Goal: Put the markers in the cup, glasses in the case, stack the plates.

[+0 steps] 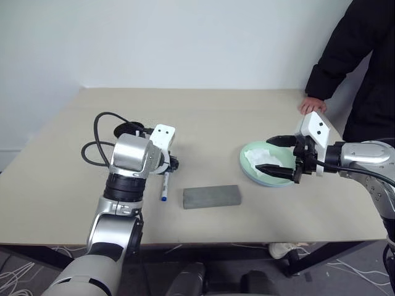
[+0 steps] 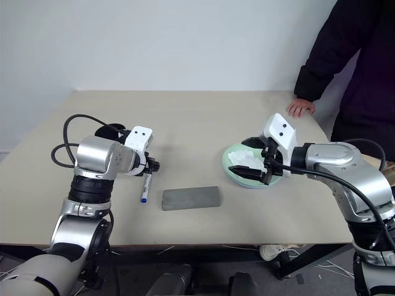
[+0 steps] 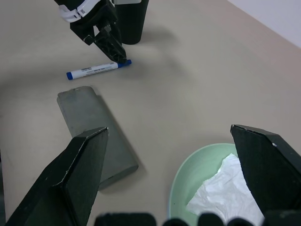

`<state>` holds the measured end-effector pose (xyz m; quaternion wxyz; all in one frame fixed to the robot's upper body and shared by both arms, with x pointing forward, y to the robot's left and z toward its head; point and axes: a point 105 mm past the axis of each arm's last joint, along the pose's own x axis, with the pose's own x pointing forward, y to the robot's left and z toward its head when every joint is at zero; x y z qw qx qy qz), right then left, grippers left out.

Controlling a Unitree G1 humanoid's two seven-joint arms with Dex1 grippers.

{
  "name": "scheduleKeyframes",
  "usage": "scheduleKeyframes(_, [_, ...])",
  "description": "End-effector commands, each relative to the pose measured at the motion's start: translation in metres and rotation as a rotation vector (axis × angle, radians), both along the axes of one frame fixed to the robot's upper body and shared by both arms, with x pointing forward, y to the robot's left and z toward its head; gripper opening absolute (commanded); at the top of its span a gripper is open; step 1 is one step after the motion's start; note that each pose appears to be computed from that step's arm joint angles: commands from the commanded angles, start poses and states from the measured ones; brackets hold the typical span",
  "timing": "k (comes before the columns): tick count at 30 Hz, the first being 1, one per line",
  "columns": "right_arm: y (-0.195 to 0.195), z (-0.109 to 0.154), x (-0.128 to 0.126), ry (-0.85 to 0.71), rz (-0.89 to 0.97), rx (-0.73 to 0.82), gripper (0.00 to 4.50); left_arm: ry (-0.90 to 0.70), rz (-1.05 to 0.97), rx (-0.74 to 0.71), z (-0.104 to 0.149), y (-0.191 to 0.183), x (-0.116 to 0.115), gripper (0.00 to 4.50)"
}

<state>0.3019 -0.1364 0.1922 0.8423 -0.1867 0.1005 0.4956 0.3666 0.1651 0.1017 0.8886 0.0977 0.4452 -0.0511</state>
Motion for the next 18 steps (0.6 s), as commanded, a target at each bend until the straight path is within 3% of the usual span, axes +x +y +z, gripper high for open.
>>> scheduleKeyframes(1, [0.003,0.01,-0.001,-0.05,0.01,0.006,4.5,0.015,0.019,0.017,-0.001,0.004,0.0,2.91])
scheduleKeyframes(18, [0.004,0.009,-0.002,-0.051,0.006,0.014,4.5,0.093,0.052,0.028,-0.018,0.0,-0.001,2.91])
